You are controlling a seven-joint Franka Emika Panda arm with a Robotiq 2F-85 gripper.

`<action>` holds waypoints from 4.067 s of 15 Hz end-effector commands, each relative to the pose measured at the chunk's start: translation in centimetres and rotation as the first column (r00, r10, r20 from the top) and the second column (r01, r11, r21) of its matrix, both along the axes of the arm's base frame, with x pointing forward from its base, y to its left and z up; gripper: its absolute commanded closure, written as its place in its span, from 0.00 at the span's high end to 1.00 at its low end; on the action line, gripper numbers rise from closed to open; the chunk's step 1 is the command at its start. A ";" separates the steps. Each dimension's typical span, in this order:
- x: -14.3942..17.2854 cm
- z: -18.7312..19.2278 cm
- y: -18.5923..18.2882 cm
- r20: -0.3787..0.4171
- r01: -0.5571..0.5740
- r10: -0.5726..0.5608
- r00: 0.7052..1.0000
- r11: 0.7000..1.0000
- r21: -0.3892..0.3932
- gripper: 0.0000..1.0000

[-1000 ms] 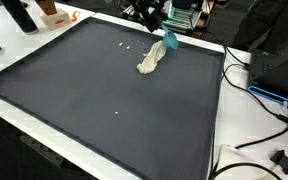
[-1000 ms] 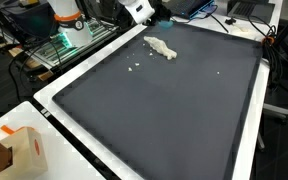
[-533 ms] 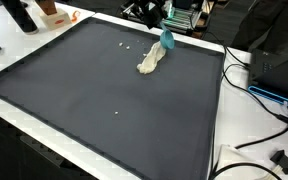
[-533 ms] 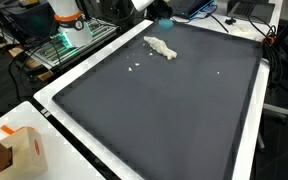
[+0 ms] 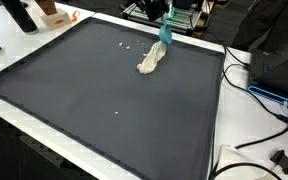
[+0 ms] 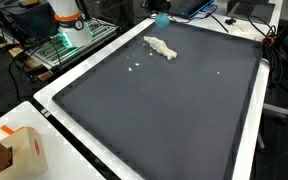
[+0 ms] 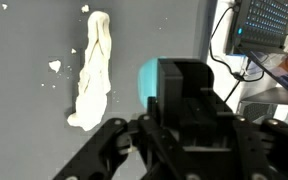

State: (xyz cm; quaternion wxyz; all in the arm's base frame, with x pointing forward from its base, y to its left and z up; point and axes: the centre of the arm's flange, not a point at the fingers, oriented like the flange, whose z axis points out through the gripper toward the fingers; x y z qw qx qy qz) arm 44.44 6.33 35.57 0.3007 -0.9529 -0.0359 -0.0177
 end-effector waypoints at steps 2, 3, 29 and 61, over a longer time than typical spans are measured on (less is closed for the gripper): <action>-0.7 3.1 1.3 -0.002 -0.025 0.025 1.000 0.993 -0.117 0.25; -0.7 3.7 1.6 -0.003 -0.033 0.033 0.999 0.989 -0.144 0.25; 1.4 14.8 7.8 -0.016 -0.094 0.103 0.995 0.831 -0.548 0.25; 4.5 -6.4 -8.0 0.118 -0.230 0.203 0.972 0.929 0.291 0.25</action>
